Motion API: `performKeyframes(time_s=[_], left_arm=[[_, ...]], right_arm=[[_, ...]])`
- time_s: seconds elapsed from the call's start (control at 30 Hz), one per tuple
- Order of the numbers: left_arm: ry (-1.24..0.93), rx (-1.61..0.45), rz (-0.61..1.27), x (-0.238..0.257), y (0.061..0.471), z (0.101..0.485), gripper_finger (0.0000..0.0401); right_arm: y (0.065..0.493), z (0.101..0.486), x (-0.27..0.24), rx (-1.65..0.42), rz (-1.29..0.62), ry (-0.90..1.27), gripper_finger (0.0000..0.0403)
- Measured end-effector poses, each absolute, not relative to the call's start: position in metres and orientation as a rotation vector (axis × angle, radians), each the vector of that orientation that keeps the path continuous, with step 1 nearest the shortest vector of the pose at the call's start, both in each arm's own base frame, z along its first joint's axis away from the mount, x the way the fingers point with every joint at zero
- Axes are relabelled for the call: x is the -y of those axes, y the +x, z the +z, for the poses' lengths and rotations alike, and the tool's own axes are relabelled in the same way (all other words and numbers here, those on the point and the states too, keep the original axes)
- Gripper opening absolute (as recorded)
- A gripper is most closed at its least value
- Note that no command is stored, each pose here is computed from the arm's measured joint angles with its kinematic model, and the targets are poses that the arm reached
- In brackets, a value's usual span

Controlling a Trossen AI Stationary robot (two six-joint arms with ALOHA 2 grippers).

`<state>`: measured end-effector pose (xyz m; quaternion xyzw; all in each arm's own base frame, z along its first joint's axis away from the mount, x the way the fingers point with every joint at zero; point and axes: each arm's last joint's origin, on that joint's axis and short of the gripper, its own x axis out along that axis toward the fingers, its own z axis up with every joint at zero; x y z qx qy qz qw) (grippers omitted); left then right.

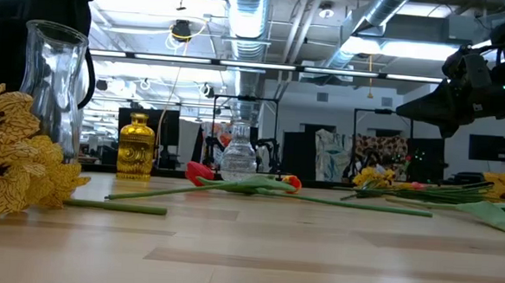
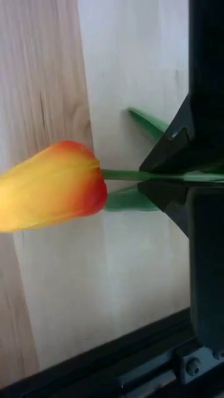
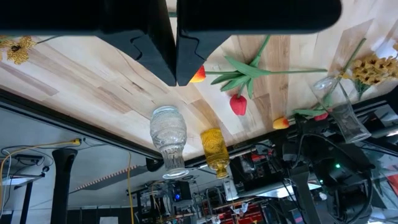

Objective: Sort flowers into vase by color
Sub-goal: Put the left yellow flower into the bottom transparent vase

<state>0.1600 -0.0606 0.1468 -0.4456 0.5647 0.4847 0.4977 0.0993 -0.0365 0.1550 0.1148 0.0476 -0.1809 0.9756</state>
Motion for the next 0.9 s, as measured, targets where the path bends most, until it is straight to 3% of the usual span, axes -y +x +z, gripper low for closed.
performKeyframes(time_s=[0.57, 0.9], left_arm=[[-0.804, -1.285, 1.255, 0.059, 0.174, 0.224, 0.0001], [-0.674, -1.049, 1.168, 0.057, 0.188, 0.293, 0.0]], right_arm=[[0.099, 0.155, 0.036, -0.096, -0.365, 0.232, 0.0036], [0.099, 0.155, 0.037, -0.096, -0.365, 0.232, 0.0036]])
